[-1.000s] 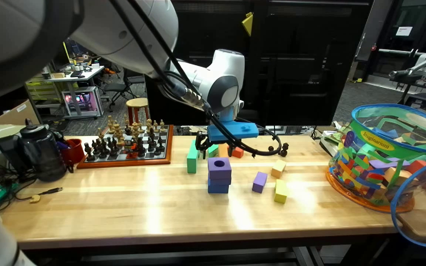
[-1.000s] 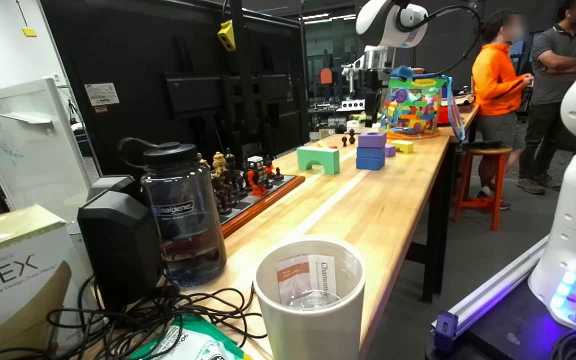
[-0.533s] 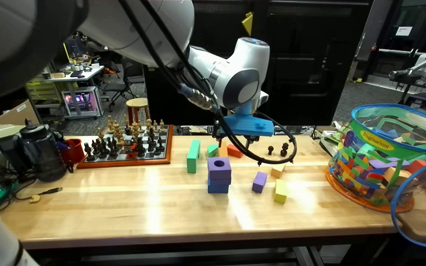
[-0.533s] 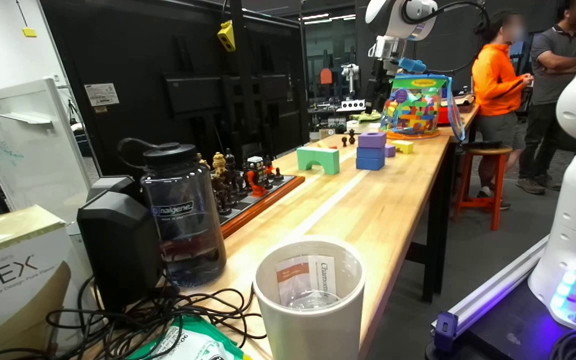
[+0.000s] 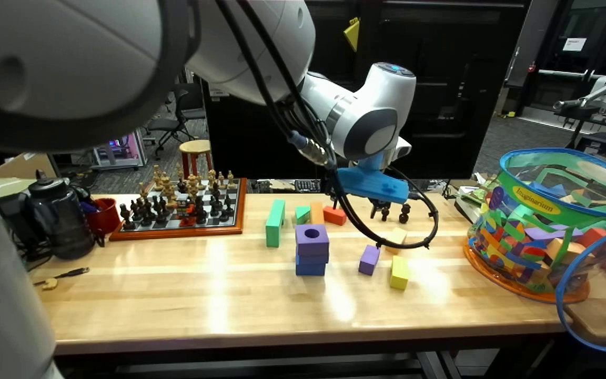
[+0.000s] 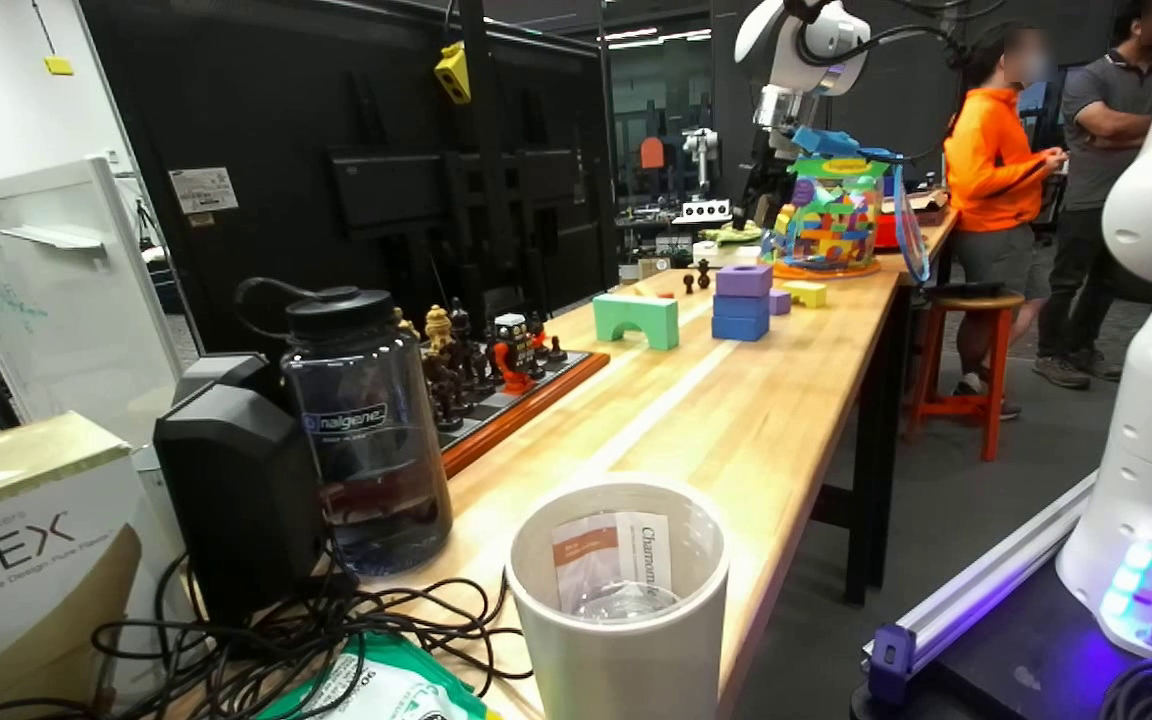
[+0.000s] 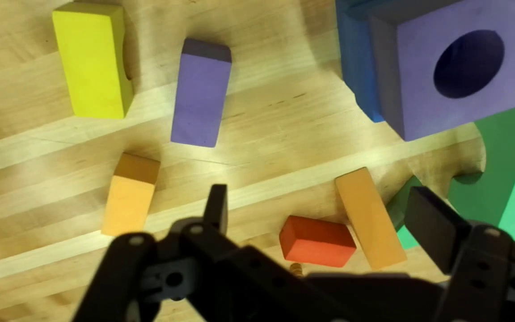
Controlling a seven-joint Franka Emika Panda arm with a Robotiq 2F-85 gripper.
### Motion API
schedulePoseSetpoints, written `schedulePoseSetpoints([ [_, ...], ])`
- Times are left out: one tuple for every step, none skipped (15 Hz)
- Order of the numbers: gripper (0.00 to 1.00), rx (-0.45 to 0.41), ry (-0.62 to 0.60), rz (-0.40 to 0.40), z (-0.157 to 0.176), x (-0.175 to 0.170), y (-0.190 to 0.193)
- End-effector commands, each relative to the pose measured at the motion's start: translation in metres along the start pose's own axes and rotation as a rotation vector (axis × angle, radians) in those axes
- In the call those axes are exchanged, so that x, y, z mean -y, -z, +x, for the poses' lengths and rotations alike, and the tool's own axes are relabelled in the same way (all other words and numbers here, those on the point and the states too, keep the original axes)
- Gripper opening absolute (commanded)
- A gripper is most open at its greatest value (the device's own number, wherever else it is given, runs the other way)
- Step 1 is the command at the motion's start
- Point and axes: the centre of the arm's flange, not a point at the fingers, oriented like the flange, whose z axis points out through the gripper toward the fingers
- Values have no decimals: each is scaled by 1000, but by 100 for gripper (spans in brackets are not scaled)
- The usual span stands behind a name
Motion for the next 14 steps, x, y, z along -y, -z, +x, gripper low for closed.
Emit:
schedulePoseSetpoints([
  [100,-1,-54,15,17,-14,-10],
  [100,2,-60,18,18,-17,-13],
  [100,5,-67,19,20,-18,-16],
  [100,6,-73,20,22,-21,-19],
  [100,9,-79,20,24,-23,-22],
  [100,12,-85,19,25,-24,-24],
  [100,15,-89,19,27,-26,-27],
  [100,18,-93,19,28,-27,-29],
  [100,20,-96,20,30,-29,-31],
  [100,22,-100,20,31,-30,-32],
  [100,24,-103,20,32,-31,-33],
  [100,26,-106,21,33,-32,-35],
  [100,28,-108,20,34,-34,-36],
  [100,31,-112,22,35,-36,-37],
])
